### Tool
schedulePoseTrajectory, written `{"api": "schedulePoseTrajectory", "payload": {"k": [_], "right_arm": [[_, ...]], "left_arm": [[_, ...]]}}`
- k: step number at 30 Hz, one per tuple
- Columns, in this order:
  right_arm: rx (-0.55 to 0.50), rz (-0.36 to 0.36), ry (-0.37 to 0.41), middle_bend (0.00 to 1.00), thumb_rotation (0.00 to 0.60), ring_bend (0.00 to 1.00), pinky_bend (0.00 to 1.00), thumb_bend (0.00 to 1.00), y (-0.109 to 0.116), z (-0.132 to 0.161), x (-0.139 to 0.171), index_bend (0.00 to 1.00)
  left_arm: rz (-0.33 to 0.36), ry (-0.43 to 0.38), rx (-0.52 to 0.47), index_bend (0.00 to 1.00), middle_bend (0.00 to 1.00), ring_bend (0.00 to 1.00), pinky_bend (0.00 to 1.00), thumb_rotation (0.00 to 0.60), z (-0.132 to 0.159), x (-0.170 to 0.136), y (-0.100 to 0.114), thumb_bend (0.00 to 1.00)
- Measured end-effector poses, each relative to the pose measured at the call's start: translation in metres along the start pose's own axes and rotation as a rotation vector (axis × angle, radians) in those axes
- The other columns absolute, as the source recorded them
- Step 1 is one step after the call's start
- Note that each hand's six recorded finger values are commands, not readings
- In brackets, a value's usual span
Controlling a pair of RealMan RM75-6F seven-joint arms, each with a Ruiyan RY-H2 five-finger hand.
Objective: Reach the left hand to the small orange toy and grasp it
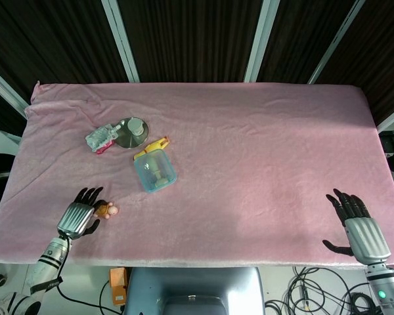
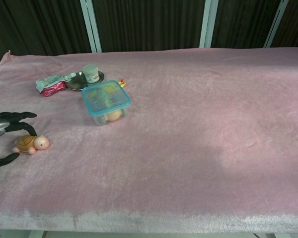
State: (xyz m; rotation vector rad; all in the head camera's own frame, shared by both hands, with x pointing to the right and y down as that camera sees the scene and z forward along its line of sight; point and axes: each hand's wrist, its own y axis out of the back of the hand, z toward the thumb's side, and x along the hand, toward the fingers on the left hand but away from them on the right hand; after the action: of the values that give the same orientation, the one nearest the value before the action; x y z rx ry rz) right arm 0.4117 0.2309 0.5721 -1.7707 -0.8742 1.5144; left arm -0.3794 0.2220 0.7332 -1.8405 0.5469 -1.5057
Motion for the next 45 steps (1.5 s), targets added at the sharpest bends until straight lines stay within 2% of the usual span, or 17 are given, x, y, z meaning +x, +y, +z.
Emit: {"api": "schedulePoseTrajectory", "payload": {"k": [3,5,8,11,13,22,26,29,30,32,34,35,40,45], "right_arm": [[0.003,0.006,0.006,0.00,0.600,0.00,0.00,0.25,-0.001,0.001,0.001,0.00],[0.005,0.007,0.007,0.00,0.600,0.00,0.00,0.25,-0.001,0.001,0.001,0.00],[0.007,0.010,0.006,0.00,0.600,0.00,0.00,0.25,-0.002,0.002,0.001,0.00],[0.010,0.016,0.009,0.00,0.600,0.00,0.00,0.25,-0.004,0.003,0.000,0.00],[0.012,0.018,0.011,0.00,0.600,0.00,0.00,0.25,-0.004,0.003,0.000,0.00],[0.012,0.022,0.015,0.00,0.600,0.00,0.00,0.25,-0.005,0.004,-0.001,0.00],[0.011,0.021,0.017,0.00,0.600,0.00,0.00,0.25,-0.005,0.005,-0.001,0.00],[0.010,0.022,0.015,0.00,0.600,0.00,0.00,0.25,-0.006,0.005,-0.001,0.00],[0.011,0.022,0.015,0.00,0.600,0.00,0.00,0.25,-0.006,0.005,-0.002,0.00],[0.011,0.021,0.017,0.00,0.600,0.00,0.00,0.25,-0.006,0.005,-0.002,0.00],[0.012,0.017,0.020,0.00,0.600,0.00,0.00,0.25,-0.006,0.006,-0.003,0.00],[0.013,0.016,0.021,0.00,0.600,0.00,0.00,0.25,-0.006,0.007,-0.003,0.00],[0.020,0.026,0.026,0.00,0.600,0.00,0.00,0.25,-0.010,0.009,-0.004,0.00],[0.028,0.050,0.034,0.00,0.600,0.00,0.00,0.25,-0.017,0.012,-0.007,0.00]], "left_arm": [[0.012,0.007,0.003,0.37,0.00,0.00,0.00,0.600,0.000,0.004,0.002,0.41],[0.017,0.012,0.003,0.43,0.00,0.00,0.00,0.600,-0.002,0.005,0.004,0.40],[0.032,0.016,0.004,0.60,0.02,0.00,0.00,0.600,-0.003,0.007,0.006,0.42],[0.045,0.011,-0.011,0.77,0.09,0.00,0.00,0.600,-0.002,0.008,0.008,0.47],[0.051,0.006,-0.029,0.84,0.12,0.00,0.00,0.600,-0.001,0.008,0.008,0.49],[0.101,-0.017,-0.046,0.88,0.16,0.00,0.01,0.600,0.004,0.012,0.009,0.50],[0.119,-0.033,-0.067,0.78,0.17,0.00,0.03,0.600,0.010,0.012,0.012,0.45],[0.119,-0.037,-0.063,0.65,0.15,0.00,0.03,0.600,0.010,0.012,0.012,0.39],[0.118,-0.036,-0.056,0.54,0.12,0.00,0.02,0.600,0.010,0.012,0.012,0.38],[0.110,-0.032,-0.050,0.25,0.05,0.00,0.02,0.600,0.010,0.011,0.012,0.38],[0.096,-0.025,-0.068,0.06,0.01,0.00,0.01,0.600,0.009,0.009,0.010,0.38],[0.087,-0.022,-0.087,0.01,0.00,0.00,0.01,0.600,0.010,0.006,0.010,0.38],[0.079,-0.025,-0.146,0.00,0.00,0.00,0.02,0.600,0.014,-0.014,0.020,0.34],[0.106,-0.027,-0.192,0.00,0.00,0.00,0.03,0.600,0.012,-0.058,0.039,0.32]]}}
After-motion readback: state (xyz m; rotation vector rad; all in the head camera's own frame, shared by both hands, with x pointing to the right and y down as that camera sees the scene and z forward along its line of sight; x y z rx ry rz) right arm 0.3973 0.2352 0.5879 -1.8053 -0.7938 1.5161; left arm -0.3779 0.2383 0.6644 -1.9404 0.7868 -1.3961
